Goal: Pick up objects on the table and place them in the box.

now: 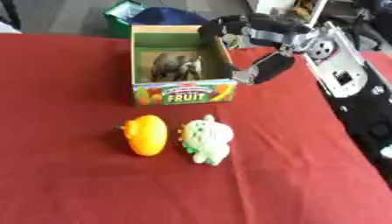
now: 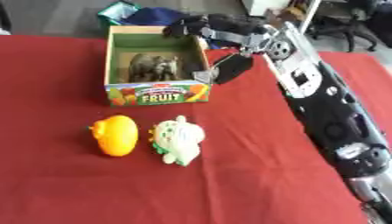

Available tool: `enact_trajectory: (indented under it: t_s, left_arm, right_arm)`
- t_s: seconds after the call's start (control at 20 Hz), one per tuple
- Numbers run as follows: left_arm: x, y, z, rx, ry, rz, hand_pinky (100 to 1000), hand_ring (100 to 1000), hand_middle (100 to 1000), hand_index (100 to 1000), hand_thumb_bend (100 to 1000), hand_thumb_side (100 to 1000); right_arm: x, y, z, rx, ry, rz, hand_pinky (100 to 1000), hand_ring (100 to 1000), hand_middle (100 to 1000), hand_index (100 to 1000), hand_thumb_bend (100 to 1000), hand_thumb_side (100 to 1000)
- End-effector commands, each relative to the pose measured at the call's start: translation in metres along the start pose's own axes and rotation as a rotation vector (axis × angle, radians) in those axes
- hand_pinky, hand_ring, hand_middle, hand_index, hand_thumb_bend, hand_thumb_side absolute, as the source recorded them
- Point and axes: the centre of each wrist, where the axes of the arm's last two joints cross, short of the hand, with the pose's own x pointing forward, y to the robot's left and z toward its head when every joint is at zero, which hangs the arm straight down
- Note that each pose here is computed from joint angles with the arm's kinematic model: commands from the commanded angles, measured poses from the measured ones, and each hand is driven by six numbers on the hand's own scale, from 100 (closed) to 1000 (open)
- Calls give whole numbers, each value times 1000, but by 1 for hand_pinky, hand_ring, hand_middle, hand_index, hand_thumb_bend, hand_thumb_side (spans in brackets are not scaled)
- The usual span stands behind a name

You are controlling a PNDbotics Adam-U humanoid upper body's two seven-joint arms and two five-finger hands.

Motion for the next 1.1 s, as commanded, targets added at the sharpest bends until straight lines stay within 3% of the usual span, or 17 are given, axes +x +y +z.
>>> enact_trajectory:
  t_s: [0.05, 0.3, 0.6, 1.1]
  left_arm:
    - [4, 3, -2, 4, -20, -7, 632, 593, 538, 631, 221, 570]
    - [4, 3, -2, 6, -22, -3, 632, 593, 538, 632, 222, 569]
    - [5, 3, -2, 5, -23, -2, 632, 595, 538, 633, 220, 570]
    - [5, 2, -3, 4, -25, 0, 633, 597, 539, 633, 217, 571]
  right_arm:
    - [9, -3, -1, 96, -63, 51, 861, 902, 947, 983, 100, 584]
    - [1, 31, -8, 191, -19, 11, 860, 906, 951, 982, 100, 710]
    - [-14, 69, -13, 262, 78, 19, 867, 913, 957, 983, 100, 757]
    - [-19, 92, -17, 328, 111, 98, 875, 913, 953, 975, 121, 774]
